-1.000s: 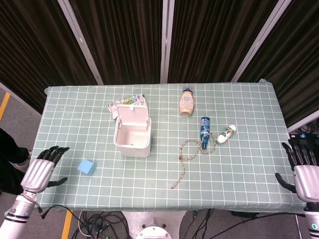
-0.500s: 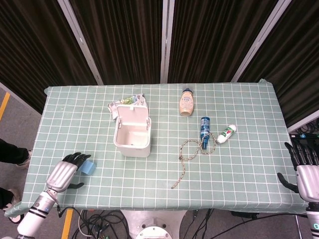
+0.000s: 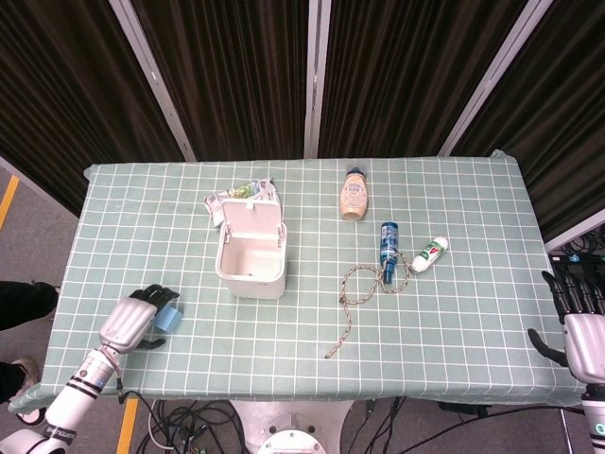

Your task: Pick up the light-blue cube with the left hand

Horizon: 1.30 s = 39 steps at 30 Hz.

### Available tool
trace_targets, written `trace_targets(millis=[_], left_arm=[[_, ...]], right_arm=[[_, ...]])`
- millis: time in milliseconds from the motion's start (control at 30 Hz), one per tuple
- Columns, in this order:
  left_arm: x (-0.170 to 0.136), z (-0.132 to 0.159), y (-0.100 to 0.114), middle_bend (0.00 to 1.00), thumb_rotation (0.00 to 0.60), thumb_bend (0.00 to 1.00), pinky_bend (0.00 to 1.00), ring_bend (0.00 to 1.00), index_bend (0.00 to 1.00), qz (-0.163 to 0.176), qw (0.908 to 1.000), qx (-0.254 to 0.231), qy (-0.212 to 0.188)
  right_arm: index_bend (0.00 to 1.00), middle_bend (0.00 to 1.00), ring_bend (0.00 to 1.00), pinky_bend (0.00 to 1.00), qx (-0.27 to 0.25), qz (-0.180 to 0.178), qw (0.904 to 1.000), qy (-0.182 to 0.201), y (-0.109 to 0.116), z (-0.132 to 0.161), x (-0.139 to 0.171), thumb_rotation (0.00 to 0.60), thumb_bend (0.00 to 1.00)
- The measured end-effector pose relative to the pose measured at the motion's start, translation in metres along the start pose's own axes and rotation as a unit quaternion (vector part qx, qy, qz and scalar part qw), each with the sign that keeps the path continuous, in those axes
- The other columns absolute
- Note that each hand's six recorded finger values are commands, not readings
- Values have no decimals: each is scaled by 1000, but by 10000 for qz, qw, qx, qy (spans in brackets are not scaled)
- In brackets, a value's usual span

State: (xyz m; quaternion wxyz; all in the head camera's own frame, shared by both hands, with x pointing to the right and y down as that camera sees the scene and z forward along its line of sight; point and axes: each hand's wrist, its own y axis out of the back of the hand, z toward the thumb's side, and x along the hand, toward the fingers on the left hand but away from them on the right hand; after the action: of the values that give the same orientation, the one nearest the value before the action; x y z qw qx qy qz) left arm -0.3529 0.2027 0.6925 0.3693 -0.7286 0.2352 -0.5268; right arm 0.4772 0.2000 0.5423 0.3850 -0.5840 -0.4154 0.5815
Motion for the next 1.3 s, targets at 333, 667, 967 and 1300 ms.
trace_targets(millis=[333,667,967,1300], left_arm=[[3,5,-1,451,600,266,548,381,475,210,9997,-73,-80],[-4,-5,26,476,600,283,564,402,503,632,9979,-114,72],[-25,-10,106,476,600,282,559,401,503,1434,9889,-345,203],[11,49,179,476,600,282,558,401,502,2277,9659,-875,-866]], right_arm=[[0,0,0,0,-16,54,10000,-39,-3,-3,-1,600,181],[0,0,0,0,-12,7,10000,-18,0,-1,-1,600,183],[0,0,0,0,-84,-72,9999,55,5,1,-3,600,183],[0,0,0,0,-95,-92,9998,160,7,7,-5,600,182]])
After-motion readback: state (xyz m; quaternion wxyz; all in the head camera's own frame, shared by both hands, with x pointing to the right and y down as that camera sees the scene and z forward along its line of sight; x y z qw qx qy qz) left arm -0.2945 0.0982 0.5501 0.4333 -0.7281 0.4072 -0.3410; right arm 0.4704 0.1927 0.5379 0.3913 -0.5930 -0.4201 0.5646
